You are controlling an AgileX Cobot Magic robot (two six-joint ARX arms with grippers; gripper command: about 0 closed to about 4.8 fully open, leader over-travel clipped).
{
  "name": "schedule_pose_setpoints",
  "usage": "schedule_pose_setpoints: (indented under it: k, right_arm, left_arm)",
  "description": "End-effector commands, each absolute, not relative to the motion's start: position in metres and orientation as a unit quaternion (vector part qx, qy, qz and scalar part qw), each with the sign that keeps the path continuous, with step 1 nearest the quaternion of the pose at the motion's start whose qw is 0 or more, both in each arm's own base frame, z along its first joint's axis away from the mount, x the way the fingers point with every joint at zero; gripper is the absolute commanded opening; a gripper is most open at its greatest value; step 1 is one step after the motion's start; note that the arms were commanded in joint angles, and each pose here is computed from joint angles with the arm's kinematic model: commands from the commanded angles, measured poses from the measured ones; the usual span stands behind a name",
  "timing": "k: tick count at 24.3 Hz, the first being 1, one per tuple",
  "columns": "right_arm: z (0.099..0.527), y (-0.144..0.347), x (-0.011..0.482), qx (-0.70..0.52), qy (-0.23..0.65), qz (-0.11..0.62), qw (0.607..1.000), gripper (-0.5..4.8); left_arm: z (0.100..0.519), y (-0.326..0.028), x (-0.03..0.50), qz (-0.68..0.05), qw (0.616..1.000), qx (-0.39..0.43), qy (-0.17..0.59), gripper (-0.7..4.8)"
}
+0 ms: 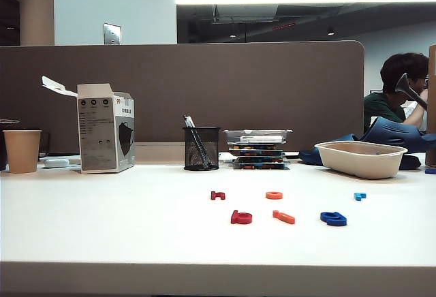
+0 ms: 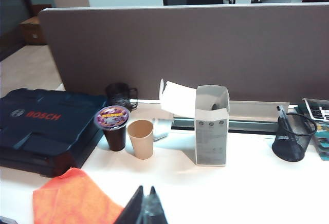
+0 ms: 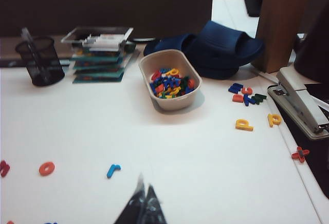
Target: Select the appropriate letters from the row of letter magnets placed on the table to arrange into the word "big".
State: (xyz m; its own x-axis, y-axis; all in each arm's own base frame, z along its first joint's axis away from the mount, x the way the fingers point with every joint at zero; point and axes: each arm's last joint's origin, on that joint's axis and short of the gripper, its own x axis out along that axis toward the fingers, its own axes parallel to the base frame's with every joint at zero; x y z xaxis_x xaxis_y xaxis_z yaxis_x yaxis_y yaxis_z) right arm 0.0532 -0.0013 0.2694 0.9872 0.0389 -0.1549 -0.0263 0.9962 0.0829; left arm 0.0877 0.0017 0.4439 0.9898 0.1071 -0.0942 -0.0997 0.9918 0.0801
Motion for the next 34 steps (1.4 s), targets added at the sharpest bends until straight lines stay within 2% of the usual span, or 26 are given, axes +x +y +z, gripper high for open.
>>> schedule_pose_setpoints:
  k: [1, 4, 9, 13, 17, 23, 26, 29, 34]
  right_arm:
    - [0.269, -0.001, 0.049, 0.053, 0.028, 0.02, 0.998, -0.07]
    - [0.261, -0.001, 0.049, 0.064, 0.003, 0.021, 0.998, -0.07]
    - [0.239, -0.002, 0.064, 0.075, 0.01, 0.021, 0.997, -0.07]
    - [0.222, -0.003, 0.073, 0.078, 0.025, 0.02, 0.996, -0.07]
    - [0.205, -0.004, 0.08, 0.078, 0.03, 0.02, 0.996, -0.07]
    - [0.181, -0.005, 0.09, 0.069, 0.036, 0.018, 0.997, -0.07]
    - [0.173, -0.005, 0.093, 0.068, 0.034, 0.018, 0.997, -0.07]
    - [0.165, -0.005, 0.095, 0.066, 0.03, 0.018, 0.997, -0.07]
    - [0.158, -0.005, 0.097, 0.053, 0.034, 0.018, 0.998, -0.07]
  left_arm:
    - [0.427, 0.001, 0.055, 0.038, 0.999, 0.026, 0.023, -0.05]
    - [0.403, 0.002, 0.027, 0.038, 0.999, 0.013, 0.008, -0.05]
    - [0.361, 0.002, -0.015, 0.019, 0.999, -0.007, -0.042, -0.05]
    - [0.341, 0.003, -0.025, 0.006, 0.998, -0.001, -0.067, -0.06]
    - [0.323, 0.001, -0.005, -0.025, 0.998, 0.003, -0.061, -0.05]
    - [0.289, -0.003, 0.044, -0.026, 0.991, 0.006, -0.13, -0.05]
    - [0.265, -0.004, 0.063, -0.026, 0.99, 0.005, -0.141, -0.05]
    - [0.229, -0.005, 0.081, -0.025, 0.991, 0.004, -0.128, -0.06]
    - [0.204, -0.005, 0.09, -0.025, 0.994, 0.005, -0.103, -0.05]
